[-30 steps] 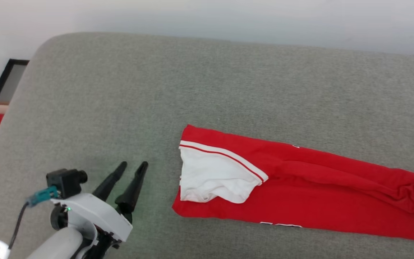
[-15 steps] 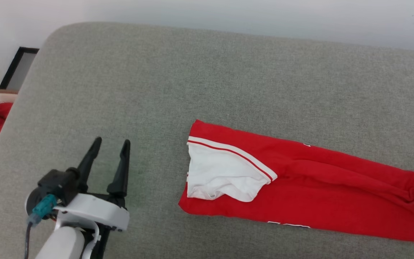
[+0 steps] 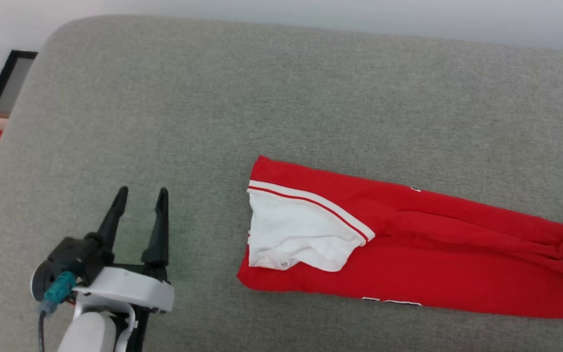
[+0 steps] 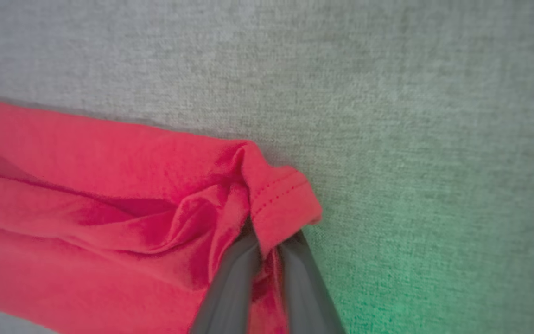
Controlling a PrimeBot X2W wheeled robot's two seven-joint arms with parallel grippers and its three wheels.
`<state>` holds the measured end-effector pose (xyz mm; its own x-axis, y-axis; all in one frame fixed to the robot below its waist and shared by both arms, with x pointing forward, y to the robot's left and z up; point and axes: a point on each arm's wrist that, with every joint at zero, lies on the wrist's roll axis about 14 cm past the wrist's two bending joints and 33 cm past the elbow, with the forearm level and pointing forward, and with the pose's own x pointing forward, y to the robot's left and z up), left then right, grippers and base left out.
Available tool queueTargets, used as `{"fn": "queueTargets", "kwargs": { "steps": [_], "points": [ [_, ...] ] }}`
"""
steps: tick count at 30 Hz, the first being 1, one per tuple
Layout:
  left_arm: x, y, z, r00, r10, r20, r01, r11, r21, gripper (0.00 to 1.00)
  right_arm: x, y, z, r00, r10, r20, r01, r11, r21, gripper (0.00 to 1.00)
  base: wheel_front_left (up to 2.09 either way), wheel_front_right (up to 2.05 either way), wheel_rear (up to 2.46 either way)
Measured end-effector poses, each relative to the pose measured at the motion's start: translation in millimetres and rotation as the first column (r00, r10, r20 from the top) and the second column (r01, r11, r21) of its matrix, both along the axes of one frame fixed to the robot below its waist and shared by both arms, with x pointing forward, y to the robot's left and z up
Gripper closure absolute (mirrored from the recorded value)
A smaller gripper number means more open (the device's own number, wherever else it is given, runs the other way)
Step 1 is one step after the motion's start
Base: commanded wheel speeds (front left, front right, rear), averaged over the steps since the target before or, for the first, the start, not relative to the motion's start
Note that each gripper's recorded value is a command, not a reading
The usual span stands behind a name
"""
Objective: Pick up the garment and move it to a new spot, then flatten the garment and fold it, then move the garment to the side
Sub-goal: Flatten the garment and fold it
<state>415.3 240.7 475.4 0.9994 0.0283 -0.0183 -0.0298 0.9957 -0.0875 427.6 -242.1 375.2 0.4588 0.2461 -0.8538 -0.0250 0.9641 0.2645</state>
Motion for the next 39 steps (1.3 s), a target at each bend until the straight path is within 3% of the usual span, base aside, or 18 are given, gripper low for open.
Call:
{"fn": "queueTargets", "kwargs": {
  "steps": [7, 13, 17, 20, 26, 31, 35, 39],
  "points": [
    [-1, 3, -5, 1.000, 0.003, -0.010, -0.002, 0.999, 0.032, 0.00, 11, -44, 21, 0.980, -0.153, 0.126, 0.155, 0.988, 0.000, 1.00, 0.00, 0.00, 0.00],
    [-1, 2, -9, 1.000, -0.005, -0.020, 0.006, 0.999, 0.045, 0.00, 2, -118, 49, 0.922, -0.315, 0.223, 0.335, 0.941, -0.055, 1.00, 0.00, 0.00, 0.00],
    [0, -2, -8, 1.000, -0.016, -0.015, 0.017, 0.999, 0.042, 0.00, -3, -148, 68, 0.885, -0.377, 0.274, 0.408, 0.910, -0.067, 1.00, 0.00, 0.00, 0.00],
    [-1, -4, -8, 1.000, -0.017, -0.015, 0.018, 0.999, 0.037, 0.00, -5, -149, 73, 0.884, -0.368, 0.289, 0.404, 0.912, -0.074, 1.00, 0.00, 0.00, 0.00],
    [-5, -9, -7, 1.000, -0.022, -0.014, 0.022, 0.999, 0.025, 0.00, -2, -91, 74, 0.935, -0.204, 0.290, 0.231, 0.971, -0.063, 1.00, 0.00, 0.00, 0.00],
    [-12, -10, -6, 1.000, -0.017, -0.012, 0.017, 1.000, 0.011, 0.00, 4, -7, 88, 0.943, 0.013, 0.331, -0.011, 1.000, -0.008, 1.00, 0.00, 0.00, 0.00],
    [-20, -9, -8, 1.000, -0.003, -0.020, 0.003, 1.000, -0.008, 0.00, 2, 62, 101, 0.912, 0.178, 0.370, -0.207, 0.978, 0.040, 1.00, 0.00, 0.00, 0.00],
    [-26, -8, -9, 1.000, 0.004, -0.023, -0.005, 1.000, -0.023, 0.00, -2, 126, 109, 0.867, 0.300, 0.397, -0.365, 0.926, 0.098, 1.00, 0.00, 0.00, 0.00]
  ]
}}
